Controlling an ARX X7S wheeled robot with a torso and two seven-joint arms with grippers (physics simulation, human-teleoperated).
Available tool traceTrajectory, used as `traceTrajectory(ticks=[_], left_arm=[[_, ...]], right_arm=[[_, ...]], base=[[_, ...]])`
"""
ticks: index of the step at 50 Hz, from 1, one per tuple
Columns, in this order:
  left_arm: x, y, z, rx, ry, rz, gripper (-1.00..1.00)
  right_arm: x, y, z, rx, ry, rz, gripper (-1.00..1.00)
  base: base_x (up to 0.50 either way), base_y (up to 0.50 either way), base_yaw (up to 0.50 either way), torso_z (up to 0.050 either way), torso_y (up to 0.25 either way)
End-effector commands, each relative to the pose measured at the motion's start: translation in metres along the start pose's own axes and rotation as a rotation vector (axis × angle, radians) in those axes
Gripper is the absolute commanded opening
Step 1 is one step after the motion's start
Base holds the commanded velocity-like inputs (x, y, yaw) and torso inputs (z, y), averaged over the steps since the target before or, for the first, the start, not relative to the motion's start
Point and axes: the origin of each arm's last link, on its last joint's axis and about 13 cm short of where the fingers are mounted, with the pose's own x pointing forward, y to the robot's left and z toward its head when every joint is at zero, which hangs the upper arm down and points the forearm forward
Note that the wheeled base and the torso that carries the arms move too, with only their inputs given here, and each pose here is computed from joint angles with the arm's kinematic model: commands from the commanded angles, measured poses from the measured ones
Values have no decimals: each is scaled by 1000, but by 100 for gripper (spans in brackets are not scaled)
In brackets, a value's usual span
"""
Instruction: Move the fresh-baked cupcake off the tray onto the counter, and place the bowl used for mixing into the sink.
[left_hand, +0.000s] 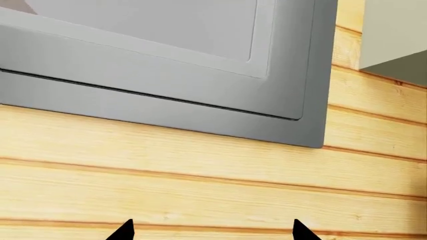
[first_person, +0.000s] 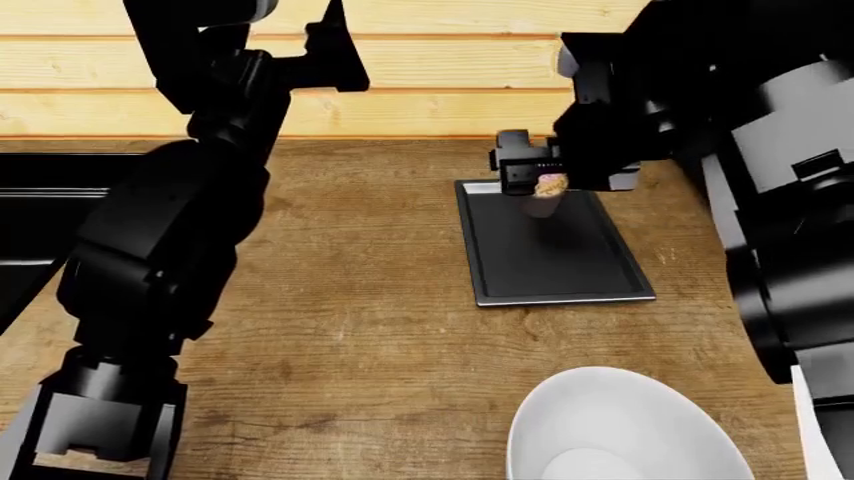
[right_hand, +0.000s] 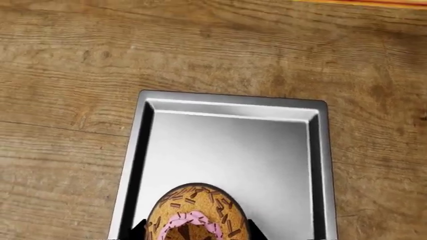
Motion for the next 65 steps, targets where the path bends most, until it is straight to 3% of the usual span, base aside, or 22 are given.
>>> traceTrajectory(ticks=[1, 14, 33, 41, 65], left_arm=[[0, 0, 4, -3, -12, 1, 100], [3, 0, 2, -3, -18, 5, 100], [2, 2, 4, -8, -23, 9, 100], [1, 1, 4, -8, -26, 10, 100], [1, 2, 6, -16, -37, 18, 100]], right_arm=[[-7, 17, 11, -85, -55, 83, -100], [-11, 31, 14, -159, -42, 230, -100], [-25, 44, 20, -226, -74, 340, -100], [-16, 49, 15, -271, -22, 418, -100], [10, 46, 1, -287, 72, 475, -100]], base=[[0, 0, 0, 0, 0], [0, 0, 0, 0, 0], [0, 0, 0, 0, 0], [0, 0, 0, 0, 0], [0, 0, 0, 0, 0]])
